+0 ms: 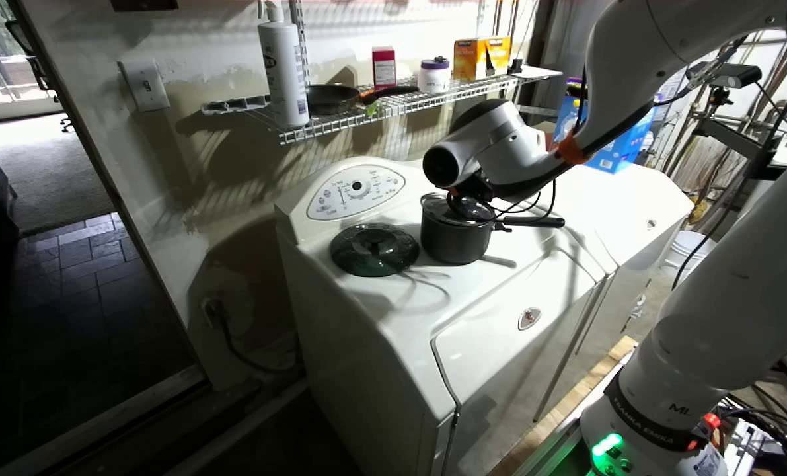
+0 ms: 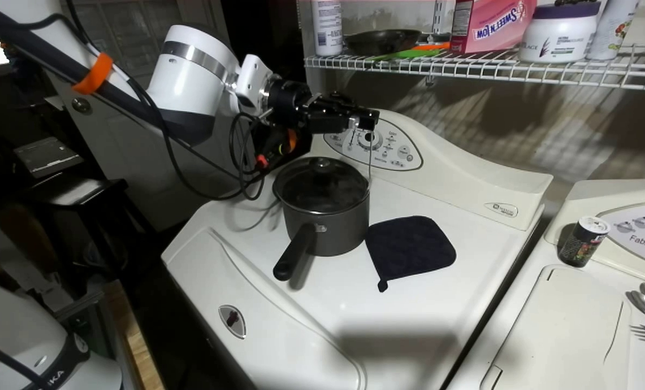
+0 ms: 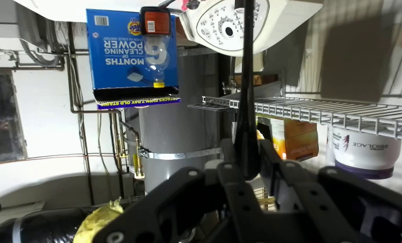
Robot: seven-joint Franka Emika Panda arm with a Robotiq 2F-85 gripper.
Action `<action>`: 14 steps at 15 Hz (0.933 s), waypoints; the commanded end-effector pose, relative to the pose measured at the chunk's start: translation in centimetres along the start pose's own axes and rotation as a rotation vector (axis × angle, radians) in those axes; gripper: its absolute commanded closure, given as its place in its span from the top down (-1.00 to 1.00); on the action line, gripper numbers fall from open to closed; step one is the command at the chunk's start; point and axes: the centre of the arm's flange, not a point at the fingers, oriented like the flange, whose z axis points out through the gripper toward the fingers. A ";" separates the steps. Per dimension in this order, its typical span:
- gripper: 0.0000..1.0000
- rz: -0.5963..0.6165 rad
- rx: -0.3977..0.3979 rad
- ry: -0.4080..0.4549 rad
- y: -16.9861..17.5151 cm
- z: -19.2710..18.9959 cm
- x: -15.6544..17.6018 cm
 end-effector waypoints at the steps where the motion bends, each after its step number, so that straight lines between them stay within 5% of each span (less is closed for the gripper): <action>1: -0.89 0.026 0.011 0.056 0.3 -0.4 -0.8; 14: -0.89 0.025 0.002 0.081 0.5 -1.2 -1.0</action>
